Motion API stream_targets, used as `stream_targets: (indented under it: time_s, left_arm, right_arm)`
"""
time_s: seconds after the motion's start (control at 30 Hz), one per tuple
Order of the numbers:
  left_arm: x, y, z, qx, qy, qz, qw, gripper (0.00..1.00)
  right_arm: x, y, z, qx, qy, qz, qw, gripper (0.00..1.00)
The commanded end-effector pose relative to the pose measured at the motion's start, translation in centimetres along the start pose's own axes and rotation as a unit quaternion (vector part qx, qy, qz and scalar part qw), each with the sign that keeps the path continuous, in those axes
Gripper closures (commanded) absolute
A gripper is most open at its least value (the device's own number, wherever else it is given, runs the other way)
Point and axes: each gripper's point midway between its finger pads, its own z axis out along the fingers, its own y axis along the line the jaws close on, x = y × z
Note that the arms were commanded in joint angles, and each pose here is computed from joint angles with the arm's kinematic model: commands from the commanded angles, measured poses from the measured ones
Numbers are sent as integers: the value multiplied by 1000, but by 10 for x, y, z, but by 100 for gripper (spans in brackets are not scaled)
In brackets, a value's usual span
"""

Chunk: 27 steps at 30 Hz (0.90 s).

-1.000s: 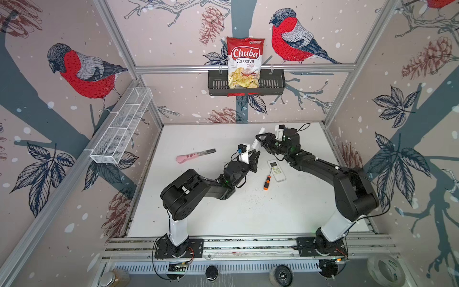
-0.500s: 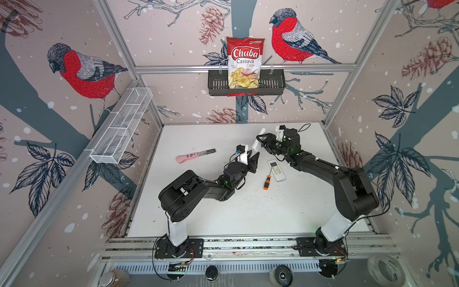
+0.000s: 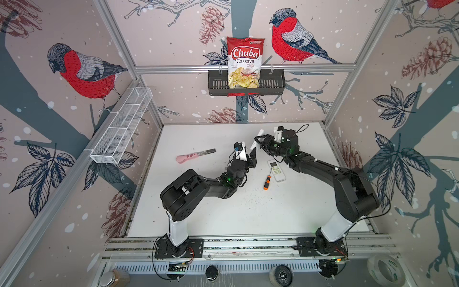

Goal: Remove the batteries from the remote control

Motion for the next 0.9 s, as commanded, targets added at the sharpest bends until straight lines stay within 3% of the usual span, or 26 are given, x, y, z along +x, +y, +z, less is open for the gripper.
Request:
stream_targets:
  time_s: [0.0, 0.13, 0.57, 0.87]
  left_arm:
    - [0, -7, 6, 12, 3, -1, 1000, 44]
    - [7, -9, 12, 15, 12, 1, 1000, 48]
    - [13, 4, 16, 3, 21, -18, 1000, 77]
    - [10, -10, 5, 56, 14, -20, 998, 74]
  right_arm:
    - [-7, 12, -2, -16, -14, -14, 1000, 66]
    - [-8, 13, -2, -15, -15, -17, 1000, 66]
    - [-10, 8, -3, -11, -18, -18, 1000, 66]
    - [-18, 4, -4, -10, -18, -18, 1000, 66]
